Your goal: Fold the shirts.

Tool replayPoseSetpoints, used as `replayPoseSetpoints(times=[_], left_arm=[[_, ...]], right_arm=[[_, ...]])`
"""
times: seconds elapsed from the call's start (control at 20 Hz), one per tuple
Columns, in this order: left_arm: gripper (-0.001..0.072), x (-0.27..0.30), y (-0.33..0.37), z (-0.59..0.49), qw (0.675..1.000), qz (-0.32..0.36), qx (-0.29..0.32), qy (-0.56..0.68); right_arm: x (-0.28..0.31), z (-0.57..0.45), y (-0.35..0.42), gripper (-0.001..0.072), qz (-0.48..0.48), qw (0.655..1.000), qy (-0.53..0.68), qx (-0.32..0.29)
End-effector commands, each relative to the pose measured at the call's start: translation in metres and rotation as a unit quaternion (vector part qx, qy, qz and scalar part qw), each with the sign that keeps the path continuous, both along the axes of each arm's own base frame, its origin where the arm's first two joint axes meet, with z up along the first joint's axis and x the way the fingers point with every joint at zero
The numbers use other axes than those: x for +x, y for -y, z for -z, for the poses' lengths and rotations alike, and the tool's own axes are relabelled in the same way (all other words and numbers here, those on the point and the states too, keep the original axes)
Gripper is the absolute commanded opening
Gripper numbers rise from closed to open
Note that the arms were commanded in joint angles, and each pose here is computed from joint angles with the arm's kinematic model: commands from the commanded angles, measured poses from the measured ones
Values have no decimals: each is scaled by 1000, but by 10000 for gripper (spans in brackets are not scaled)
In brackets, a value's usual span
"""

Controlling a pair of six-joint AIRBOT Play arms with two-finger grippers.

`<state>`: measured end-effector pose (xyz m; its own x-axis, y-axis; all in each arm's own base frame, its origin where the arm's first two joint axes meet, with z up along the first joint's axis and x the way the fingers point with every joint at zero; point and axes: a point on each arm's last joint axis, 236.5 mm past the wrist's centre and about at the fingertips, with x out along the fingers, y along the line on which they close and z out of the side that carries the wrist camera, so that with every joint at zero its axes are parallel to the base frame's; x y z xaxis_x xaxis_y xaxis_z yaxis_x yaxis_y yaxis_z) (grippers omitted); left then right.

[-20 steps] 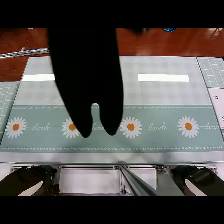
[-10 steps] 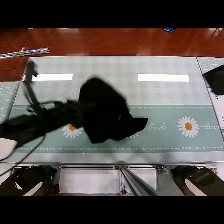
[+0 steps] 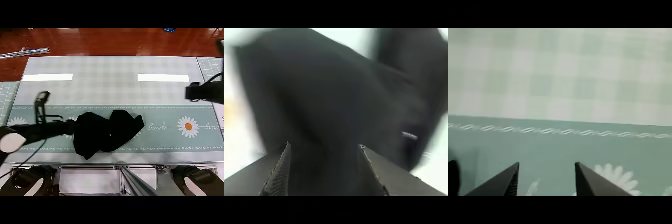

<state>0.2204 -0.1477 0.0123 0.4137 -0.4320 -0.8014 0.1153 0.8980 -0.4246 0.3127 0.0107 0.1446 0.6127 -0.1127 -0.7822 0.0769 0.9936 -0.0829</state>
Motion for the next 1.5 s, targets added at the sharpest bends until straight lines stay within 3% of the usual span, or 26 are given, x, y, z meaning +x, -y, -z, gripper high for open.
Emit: replayPoseSetpoints(times=[0.0, 0.1, 0.15, 0.3, 0.4, 1.0, 1.1, 1.45], left_arm=[[505, 17, -114, -35, 983, -100, 151, 25], [504, 1, -114, -9, 980, -179, 75, -39], [504, -12, -85, 12, 982, -168, 5, -87], [503, -30, 19, 21, 962, -55, -243, -108], [503, -27, 44, 2, 944, 0, -326, -48], [487, -29, 64, 54, 940, 66, -304, -139], [29, -18, 64, 56, 943, 73, -292, -141], [19, 8, 61, 39, 952, 94, -271, -104]], right_arm=[[-20, -9, 114, 402, 165, 985, 4, -53], [-46, 40, 127, 403, 221, 974, -49, 23], [-55, 74, 115, 403, 217, 970, -85, 72], [-72, 160, 28, 403, 141, 948, -160, 236], [-83, 185, -11, 402, 105, 934, -185, 288], [-112, 226, -115, 402, -11, 916, -285, 284], [-115, 231, -122, 402, -9, 913, -295, 283], [-90, 218, -149, 401, -1, 902, -251, 352]])
